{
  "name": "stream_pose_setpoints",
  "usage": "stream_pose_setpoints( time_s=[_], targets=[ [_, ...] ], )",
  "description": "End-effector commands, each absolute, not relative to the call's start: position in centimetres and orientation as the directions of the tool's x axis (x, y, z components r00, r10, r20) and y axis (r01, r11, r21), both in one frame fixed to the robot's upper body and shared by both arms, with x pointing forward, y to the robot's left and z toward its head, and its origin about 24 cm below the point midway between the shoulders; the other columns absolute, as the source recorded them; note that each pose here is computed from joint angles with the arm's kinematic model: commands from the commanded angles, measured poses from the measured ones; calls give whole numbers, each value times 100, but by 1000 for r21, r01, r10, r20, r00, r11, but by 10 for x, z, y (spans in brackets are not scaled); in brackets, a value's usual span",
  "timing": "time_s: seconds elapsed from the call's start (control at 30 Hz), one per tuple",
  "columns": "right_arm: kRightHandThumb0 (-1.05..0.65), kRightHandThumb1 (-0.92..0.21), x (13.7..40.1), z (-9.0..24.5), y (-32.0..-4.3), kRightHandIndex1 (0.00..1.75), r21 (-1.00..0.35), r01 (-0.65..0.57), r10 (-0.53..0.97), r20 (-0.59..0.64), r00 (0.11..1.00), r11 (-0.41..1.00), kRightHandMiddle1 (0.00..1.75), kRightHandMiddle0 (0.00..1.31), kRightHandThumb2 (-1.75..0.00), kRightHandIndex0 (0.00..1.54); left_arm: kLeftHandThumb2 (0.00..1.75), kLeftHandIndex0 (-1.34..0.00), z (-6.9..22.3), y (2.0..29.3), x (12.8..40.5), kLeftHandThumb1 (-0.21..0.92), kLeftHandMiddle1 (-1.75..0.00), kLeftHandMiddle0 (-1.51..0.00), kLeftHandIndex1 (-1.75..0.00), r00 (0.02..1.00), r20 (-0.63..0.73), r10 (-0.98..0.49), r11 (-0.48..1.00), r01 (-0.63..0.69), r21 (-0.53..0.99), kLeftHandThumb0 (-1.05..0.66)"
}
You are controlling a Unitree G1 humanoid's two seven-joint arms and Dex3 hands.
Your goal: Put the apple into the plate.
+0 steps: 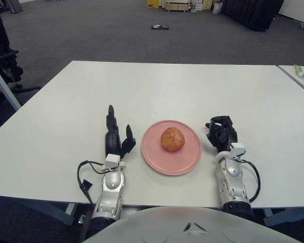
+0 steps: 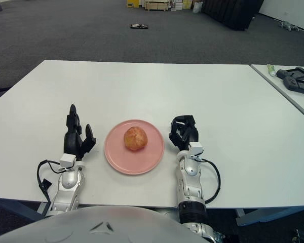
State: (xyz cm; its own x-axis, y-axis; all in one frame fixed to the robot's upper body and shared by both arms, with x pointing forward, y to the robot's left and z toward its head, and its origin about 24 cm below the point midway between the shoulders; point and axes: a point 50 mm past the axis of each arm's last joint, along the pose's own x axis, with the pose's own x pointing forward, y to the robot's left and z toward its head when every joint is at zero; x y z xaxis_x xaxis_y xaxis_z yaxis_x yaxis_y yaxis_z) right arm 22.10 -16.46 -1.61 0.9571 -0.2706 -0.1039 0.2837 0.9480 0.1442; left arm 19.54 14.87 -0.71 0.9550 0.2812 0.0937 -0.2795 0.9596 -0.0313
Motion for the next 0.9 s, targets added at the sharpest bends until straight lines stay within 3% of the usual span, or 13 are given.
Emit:
stream_pose_setpoints(
  time_s=[0.0, 0.17, 0.3, 0.5, 0.87],
  targets=[
    [-37, -75, 209, -37, -164, 137, 142, 314, -277, -230, 933, 939, 175, 29, -76, 50, 92, 0, -36, 174, 188, 92, -81, -15, -108, 946, 4, 325, 946, -325, 22, -70],
    [-37, -75, 209, -37, -165, 137, 138, 308, -273, -227, 935, 941, 175, 29, -77, 50, 96, -2, -42, 178, 181, 92, -113, -27, -153, 936, -34, 350, 936, -349, 38, -67],
    [-37, -75, 209, -37, -165, 136, 139, 305, -270, -227, 936, 942, 175, 29, -77, 50, 101, -8, -43, 177, 180, 92, -125, -36, -169, 929, -42, 367, 930, -365, 52, -65],
    [-37, -75, 210, -37, -165, 136, 134, 309, -274, -229, 934, 942, 175, 29, -76, 51, 108, -27, -42, 172, 179, 92, -134, -51, -174, 915, -42, 402, 913, -397, 91, -56],
    [-37, -76, 210, -38, -165, 135, 126, 297, -265, -222, 938, 946, 175, 29, -75, 50, 115, -39, -43, 171, 179, 92, -129, -60, -174, 919, -41, 392, 914, -384, 134, -44]
  ],
)
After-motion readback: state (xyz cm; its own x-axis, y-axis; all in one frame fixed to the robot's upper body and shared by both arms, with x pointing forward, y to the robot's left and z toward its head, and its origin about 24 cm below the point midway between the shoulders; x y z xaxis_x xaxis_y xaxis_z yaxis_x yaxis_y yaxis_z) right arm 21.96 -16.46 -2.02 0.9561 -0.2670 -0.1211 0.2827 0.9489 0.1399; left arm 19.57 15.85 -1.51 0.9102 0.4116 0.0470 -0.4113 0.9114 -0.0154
